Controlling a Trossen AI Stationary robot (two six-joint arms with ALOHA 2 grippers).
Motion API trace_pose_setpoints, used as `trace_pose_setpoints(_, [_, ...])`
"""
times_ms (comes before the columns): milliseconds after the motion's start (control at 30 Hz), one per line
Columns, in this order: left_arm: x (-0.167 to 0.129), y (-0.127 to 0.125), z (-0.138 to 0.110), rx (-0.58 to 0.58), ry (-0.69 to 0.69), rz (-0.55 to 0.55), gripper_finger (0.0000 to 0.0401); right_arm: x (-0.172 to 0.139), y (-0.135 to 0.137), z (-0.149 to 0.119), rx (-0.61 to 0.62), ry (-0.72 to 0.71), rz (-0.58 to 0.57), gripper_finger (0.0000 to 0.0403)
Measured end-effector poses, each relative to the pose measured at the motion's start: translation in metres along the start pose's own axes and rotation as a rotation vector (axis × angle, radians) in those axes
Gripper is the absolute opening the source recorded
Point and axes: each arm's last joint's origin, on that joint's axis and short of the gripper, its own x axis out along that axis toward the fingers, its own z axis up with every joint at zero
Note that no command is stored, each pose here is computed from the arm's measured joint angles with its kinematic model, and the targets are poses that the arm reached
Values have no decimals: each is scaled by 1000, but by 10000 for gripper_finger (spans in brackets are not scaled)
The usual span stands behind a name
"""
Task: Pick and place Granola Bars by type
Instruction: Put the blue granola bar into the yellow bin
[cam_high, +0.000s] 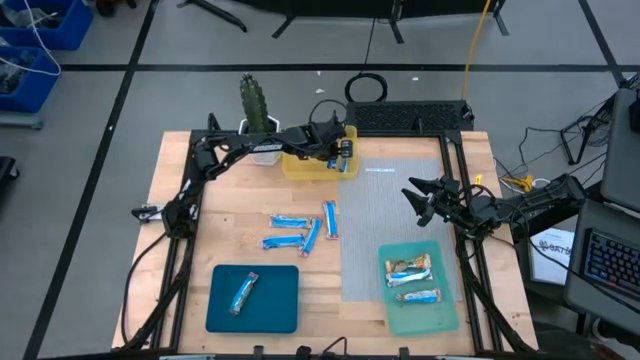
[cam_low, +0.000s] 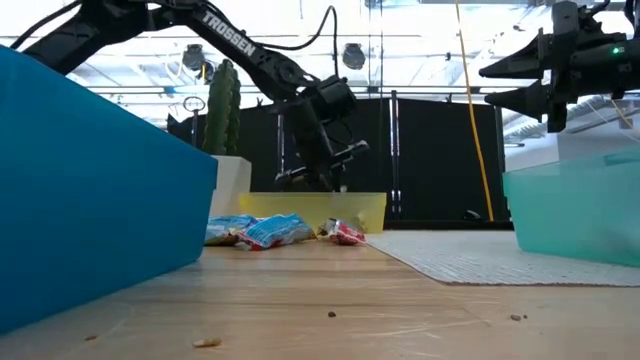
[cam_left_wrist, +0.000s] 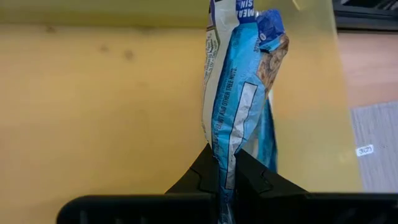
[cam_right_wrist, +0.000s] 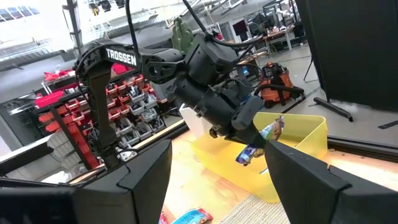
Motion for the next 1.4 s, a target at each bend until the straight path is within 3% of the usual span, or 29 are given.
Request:
trace_pose_setpoints(167, [0,-3,0,10,1,-30,19,0,0,0,0,0,0,251])
trace_pose_setpoints(400, [0,-5,2,-37,-27,-52,74,0,0,0,0,0,0,251])
trace_pose_setpoints(933, [0,-6,2,40,-5,-69,90,0,0,0,0,0,0,251])
trace_pose_setpoints(1400, [-1,-12,1,69,49,-175,279,0,0,0,0,0,0,251])
